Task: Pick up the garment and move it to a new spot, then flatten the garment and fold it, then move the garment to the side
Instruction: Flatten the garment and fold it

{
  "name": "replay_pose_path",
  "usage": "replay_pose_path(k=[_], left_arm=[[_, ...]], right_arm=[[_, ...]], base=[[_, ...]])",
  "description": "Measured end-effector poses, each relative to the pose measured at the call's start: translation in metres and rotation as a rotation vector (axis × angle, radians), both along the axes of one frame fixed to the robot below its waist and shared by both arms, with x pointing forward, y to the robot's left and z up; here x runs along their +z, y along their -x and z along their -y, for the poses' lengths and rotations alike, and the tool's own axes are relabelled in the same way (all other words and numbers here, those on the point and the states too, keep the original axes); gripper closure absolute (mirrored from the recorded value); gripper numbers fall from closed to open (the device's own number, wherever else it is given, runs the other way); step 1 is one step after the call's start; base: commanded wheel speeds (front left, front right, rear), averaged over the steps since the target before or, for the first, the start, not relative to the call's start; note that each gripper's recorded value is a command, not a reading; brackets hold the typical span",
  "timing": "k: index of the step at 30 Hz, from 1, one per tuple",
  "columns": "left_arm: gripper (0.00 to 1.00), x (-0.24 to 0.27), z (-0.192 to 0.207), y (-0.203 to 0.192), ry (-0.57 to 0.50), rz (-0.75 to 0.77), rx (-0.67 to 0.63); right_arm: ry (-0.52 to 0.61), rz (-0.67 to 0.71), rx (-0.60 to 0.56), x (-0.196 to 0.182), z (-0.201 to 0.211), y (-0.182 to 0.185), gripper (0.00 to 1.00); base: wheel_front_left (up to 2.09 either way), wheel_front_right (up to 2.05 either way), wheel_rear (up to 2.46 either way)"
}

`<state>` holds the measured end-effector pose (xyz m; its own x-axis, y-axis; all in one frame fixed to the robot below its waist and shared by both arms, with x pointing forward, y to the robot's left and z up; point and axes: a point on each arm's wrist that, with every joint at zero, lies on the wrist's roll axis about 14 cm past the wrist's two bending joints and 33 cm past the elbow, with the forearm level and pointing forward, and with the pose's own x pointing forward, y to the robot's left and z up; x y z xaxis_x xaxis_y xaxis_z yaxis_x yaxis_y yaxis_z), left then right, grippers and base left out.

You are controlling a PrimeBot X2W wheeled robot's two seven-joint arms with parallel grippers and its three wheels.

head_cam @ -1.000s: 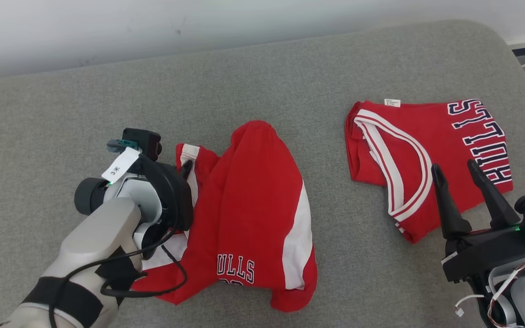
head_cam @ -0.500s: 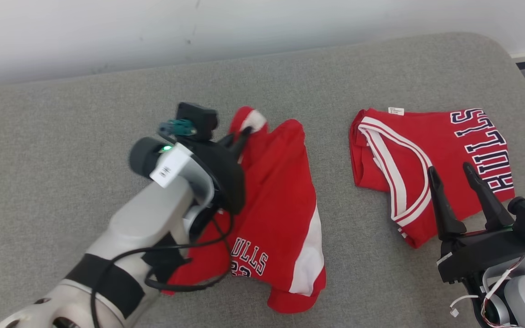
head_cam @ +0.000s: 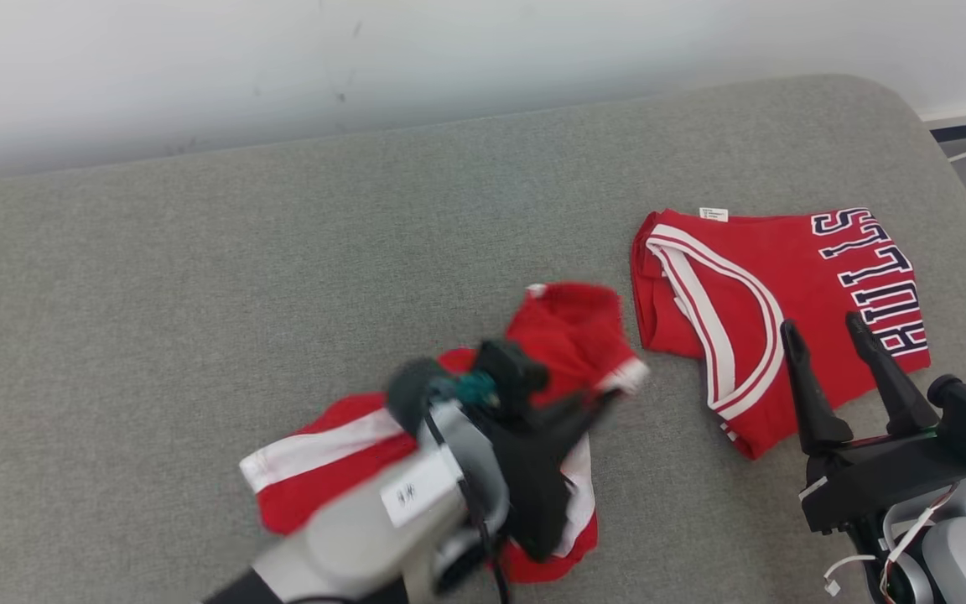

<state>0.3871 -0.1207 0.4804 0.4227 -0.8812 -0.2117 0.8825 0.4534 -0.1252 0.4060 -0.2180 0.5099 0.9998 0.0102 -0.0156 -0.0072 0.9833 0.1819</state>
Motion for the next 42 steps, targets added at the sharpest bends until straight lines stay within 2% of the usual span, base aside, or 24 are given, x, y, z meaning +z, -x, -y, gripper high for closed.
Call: replay_pose_path(k=[4,7,8,13,21,28,31,35,42], left_arm=[[1.0,0.011,0.023,0.037,0.11,-0.097,-0.072],[1.0,0.002,0.026,0.047,0.09,-0.137,-0.087],[0.0,0.001,0.026,0.049,0.094,-0.155,-0.078],[0.0,0.002,0.027,0.047,0.089,-0.158,-0.073],[0.0,0.019,0.014,0.022,0.109,-0.115,0.032],[0.0,0.006,-0.033,-0.016,0.042,-0.07,0.238],[0.0,-0.011,-0.066,-0.024,-0.021,-0.063,0.328],[0.0,-0.033,-0.107,-0.024,-0.073,-0.079,0.424],[0.0,-0.044,-0.14,-0.017,-0.084,-0.087,0.52]], right_arm=[[-0.001,-0.002,-0.001,-0.001,0.0,0.001,0.0],[0.0,-0.002,0.0,0.0,0.001,0.001,0.0],[0.0,-0.003,0.001,-0.001,0.001,0.001,0.0],[0.003,-0.012,-0.006,-0.004,0.004,0.0,0.0],[-0.005,-0.013,0.02,-0.005,-0.005,-0.003,0.0],[-0.029,-0.093,0.09,-0.025,-0.025,0.003,0.0],[-0.035,-0.108,0.109,-0.029,-0.031,0.005,0.0],[-0.035,-0.11,0.121,-0.029,-0.035,0.004,0.0],[-0.042,-0.123,0.149,-0.031,-0.044,0.005,0.0]], base=[[0.0,0.0,0.0],[0.0,0.0,0.0],[0.0,0.0,0.0],[0.0,0.0,0.0],[0.0,0.0,0.0],[0.0,0.0,0.0],[0.0,0.0,0.0],[0.0,0.0,0.0],[0.0,0.0,0.0]])
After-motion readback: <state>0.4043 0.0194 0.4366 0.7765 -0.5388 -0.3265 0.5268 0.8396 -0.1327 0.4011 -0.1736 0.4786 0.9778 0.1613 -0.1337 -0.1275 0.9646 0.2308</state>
